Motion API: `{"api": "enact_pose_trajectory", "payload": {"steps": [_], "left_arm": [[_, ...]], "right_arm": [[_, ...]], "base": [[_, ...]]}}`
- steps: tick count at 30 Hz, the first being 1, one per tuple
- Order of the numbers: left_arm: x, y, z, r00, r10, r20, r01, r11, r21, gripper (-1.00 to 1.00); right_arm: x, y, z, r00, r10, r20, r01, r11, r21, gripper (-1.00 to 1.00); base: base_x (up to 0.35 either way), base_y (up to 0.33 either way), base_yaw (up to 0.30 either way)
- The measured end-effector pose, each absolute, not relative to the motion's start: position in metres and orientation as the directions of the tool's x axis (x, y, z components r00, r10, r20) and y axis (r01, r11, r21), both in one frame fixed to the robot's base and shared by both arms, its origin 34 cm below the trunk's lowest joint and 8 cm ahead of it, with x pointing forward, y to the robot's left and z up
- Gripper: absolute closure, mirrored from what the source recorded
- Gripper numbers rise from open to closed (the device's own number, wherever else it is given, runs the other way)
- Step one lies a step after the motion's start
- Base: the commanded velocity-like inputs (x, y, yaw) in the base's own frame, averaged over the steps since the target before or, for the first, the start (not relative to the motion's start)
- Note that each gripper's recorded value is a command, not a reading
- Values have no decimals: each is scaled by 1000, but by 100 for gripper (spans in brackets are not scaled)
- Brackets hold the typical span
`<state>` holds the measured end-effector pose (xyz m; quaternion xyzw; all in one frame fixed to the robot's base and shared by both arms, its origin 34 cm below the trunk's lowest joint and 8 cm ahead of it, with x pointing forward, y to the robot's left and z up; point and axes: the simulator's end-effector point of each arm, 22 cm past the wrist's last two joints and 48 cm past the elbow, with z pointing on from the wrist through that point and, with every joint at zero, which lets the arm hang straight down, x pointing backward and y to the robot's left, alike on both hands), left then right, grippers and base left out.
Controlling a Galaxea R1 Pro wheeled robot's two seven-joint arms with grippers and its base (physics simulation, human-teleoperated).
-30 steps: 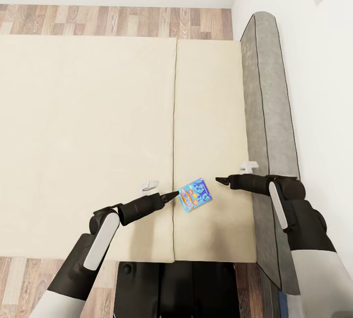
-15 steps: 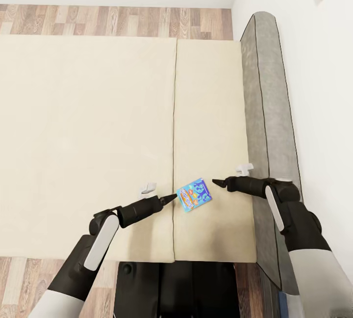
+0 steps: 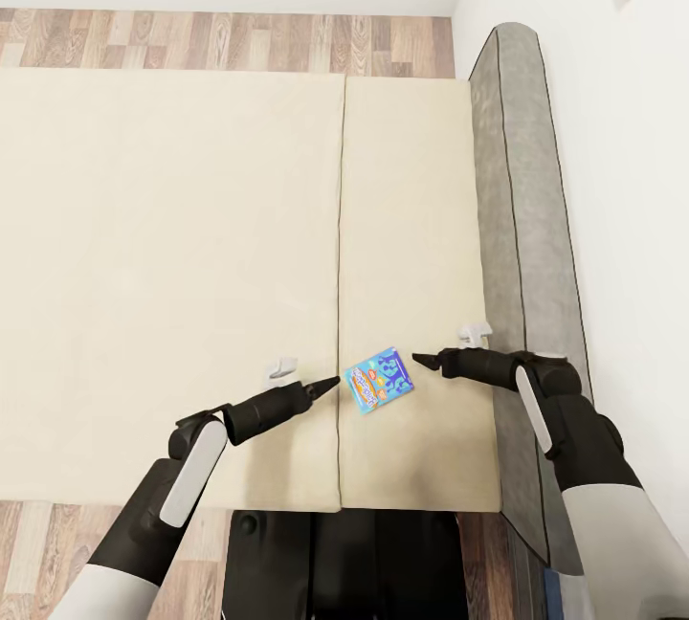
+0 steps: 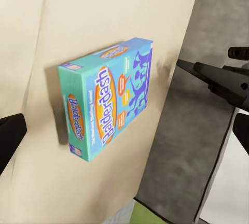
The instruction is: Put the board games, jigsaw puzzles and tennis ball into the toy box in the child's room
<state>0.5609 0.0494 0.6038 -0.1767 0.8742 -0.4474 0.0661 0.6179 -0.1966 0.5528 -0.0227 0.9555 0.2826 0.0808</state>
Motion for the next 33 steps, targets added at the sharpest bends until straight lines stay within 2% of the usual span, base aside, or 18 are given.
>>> {"api": "enact_pose_trajectory", "payload": {"steps": [33], "left_arm": [[558,50,595,-923,-382,39,-256,537,-804,-100]], "right_arm": [[614,-198,549,-986,8,-164,-85,831,549,-100]], "base": [[0,0,0]]}}
